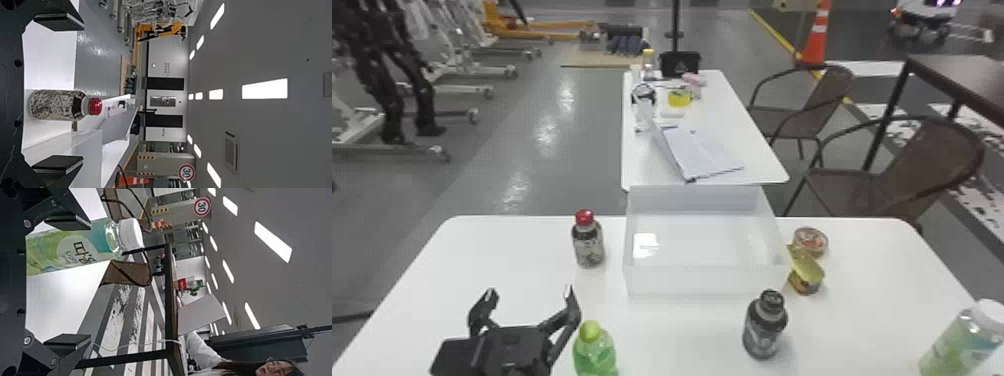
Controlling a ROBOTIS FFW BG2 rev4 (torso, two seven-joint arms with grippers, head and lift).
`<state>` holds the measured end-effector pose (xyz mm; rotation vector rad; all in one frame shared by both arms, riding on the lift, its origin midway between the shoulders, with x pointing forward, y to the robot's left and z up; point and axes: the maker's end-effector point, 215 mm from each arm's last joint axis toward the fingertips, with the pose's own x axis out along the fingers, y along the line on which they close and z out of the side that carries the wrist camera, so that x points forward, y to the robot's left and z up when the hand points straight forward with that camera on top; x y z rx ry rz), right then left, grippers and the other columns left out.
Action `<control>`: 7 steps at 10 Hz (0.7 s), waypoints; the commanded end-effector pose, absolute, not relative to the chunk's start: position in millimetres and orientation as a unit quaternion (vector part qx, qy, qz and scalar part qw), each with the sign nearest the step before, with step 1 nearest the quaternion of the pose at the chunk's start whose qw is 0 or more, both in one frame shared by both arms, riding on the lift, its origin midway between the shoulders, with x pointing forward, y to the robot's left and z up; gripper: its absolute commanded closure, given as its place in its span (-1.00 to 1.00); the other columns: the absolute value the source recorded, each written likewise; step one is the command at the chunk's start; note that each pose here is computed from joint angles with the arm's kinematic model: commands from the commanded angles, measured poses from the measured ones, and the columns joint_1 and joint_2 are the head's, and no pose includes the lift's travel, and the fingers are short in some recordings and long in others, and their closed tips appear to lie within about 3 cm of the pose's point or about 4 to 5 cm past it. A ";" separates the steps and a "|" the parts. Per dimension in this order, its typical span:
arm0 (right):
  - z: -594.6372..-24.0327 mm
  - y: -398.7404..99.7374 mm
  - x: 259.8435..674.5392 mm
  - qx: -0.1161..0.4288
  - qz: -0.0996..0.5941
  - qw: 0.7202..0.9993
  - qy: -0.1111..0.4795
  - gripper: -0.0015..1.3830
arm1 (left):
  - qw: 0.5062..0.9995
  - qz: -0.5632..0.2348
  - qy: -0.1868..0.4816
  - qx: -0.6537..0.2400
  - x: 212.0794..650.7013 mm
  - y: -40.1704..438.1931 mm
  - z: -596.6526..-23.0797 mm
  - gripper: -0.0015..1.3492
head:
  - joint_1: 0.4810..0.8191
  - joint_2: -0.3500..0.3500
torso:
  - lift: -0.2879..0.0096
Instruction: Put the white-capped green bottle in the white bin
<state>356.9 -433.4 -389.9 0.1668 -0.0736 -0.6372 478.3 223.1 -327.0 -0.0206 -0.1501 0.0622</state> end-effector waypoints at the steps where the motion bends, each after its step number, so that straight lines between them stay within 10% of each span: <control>1: -399.7 -433.5 360.1 0.082 -0.306 0.948 -0.023 -0.60 | 0.997 0.032 -0.075 -0.011 478.1 222.8 -327.2 -0.83 | -0.60 0.00 | 0.26; 7: -419.5 -437.3 404.5 0.076 -0.268 0.960 0.004 -0.60 | 0.997 0.033 -0.074 -0.013 477.6 224.0 -328.1 -0.83 | -0.60 0.00 | 0.26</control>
